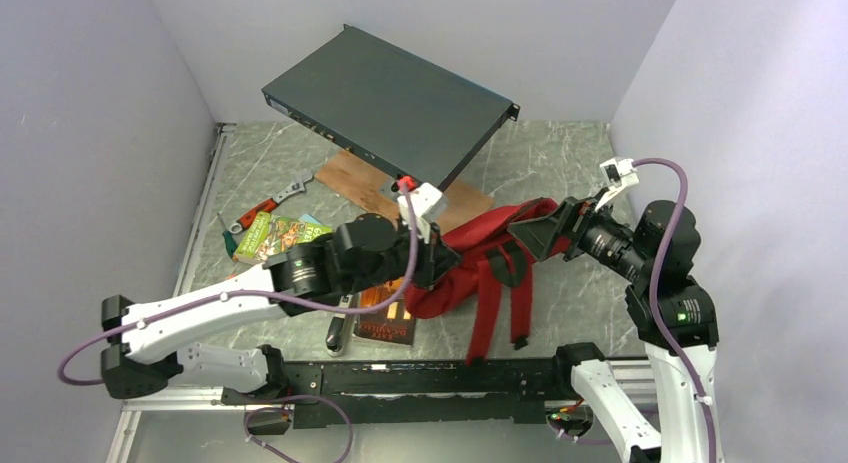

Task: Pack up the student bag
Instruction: Place the student bag at the center of the board.

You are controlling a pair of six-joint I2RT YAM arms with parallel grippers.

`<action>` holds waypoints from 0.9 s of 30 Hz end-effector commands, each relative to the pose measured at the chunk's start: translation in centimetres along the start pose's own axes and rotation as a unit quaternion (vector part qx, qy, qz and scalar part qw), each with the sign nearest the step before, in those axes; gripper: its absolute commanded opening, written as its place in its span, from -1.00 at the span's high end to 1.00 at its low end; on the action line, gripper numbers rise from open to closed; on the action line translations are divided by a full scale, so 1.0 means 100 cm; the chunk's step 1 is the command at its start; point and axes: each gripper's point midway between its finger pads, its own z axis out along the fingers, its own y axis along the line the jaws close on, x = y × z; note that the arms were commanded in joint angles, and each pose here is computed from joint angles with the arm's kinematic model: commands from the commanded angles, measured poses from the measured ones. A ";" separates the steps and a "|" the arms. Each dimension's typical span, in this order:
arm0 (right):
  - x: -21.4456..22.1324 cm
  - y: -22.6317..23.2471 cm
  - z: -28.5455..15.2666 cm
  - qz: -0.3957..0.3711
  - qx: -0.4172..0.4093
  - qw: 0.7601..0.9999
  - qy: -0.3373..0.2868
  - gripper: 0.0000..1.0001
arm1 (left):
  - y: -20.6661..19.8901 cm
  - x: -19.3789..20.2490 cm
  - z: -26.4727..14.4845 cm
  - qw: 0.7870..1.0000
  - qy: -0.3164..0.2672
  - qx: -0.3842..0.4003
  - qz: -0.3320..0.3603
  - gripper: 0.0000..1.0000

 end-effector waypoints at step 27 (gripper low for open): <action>0.009 -0.004 -0.034 0.001 0.055 0.998 -0.038 -0.99 | -0.003 -0.116 -0.043 0.971 -0.169 -0.036 -0.163 1.00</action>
